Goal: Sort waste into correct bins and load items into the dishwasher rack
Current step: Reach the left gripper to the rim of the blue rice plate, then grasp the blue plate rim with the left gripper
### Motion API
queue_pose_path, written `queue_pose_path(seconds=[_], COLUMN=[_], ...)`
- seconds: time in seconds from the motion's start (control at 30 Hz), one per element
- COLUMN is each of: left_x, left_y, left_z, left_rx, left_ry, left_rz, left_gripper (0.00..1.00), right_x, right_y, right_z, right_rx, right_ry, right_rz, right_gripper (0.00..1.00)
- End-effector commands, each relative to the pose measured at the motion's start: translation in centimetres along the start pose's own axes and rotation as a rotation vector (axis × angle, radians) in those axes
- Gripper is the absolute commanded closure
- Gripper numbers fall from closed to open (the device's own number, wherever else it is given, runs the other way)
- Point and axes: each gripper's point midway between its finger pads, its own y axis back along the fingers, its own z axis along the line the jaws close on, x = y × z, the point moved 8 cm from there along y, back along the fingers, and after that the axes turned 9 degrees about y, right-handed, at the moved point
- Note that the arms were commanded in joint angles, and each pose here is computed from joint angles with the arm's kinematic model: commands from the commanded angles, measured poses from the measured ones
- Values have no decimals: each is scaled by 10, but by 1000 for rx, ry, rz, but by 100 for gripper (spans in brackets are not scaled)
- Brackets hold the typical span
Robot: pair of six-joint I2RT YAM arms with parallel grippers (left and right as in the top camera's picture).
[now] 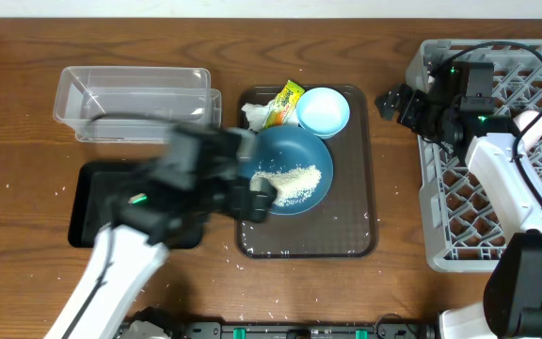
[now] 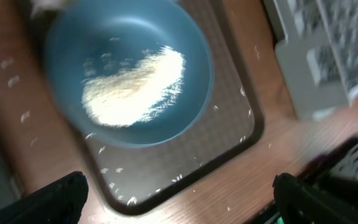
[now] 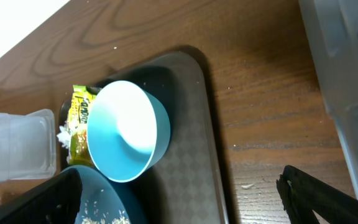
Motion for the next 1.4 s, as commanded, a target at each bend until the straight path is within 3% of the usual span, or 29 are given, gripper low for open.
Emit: queue_pose_path(seconds=[0.0, 0.1, 0.3, 0.67, 0.7, 0.77, 1.37], left_x=[-7, -9, -6, -2, -1, 0, 22], left_y=[-25, -51, -104, -184, -188, -195, -227], left_z=[-19, -30, -57, -52, -50, -49, -54], left_rx=[-202, -339, -287, -298, -301, -303, -290], left_ry=[-183, -276, -334, -310, -290, -261, -289], left_rz=[-27, -74, -63, -26, -24, -24, 38], left_gripper=[2, 2, 2, 1, 8, 14, 29], right_x=[-3, -3, -3, -3, -3, -3, -3], right_y=[4, 4, 4, 4, 4, 4, 4], right_z=[3, 3, 3, 3, 3, 3, 3], right_rx=[-7, -7, -8, -8, -8, -8, -8], right_ry=[-1, -1, -1, -1, -1, -1, -1], right_rz=[-12, -12, -12, -12, -12, -12, -12], right_gripper=[1, 1, 1, 1, 1, 1, 1])
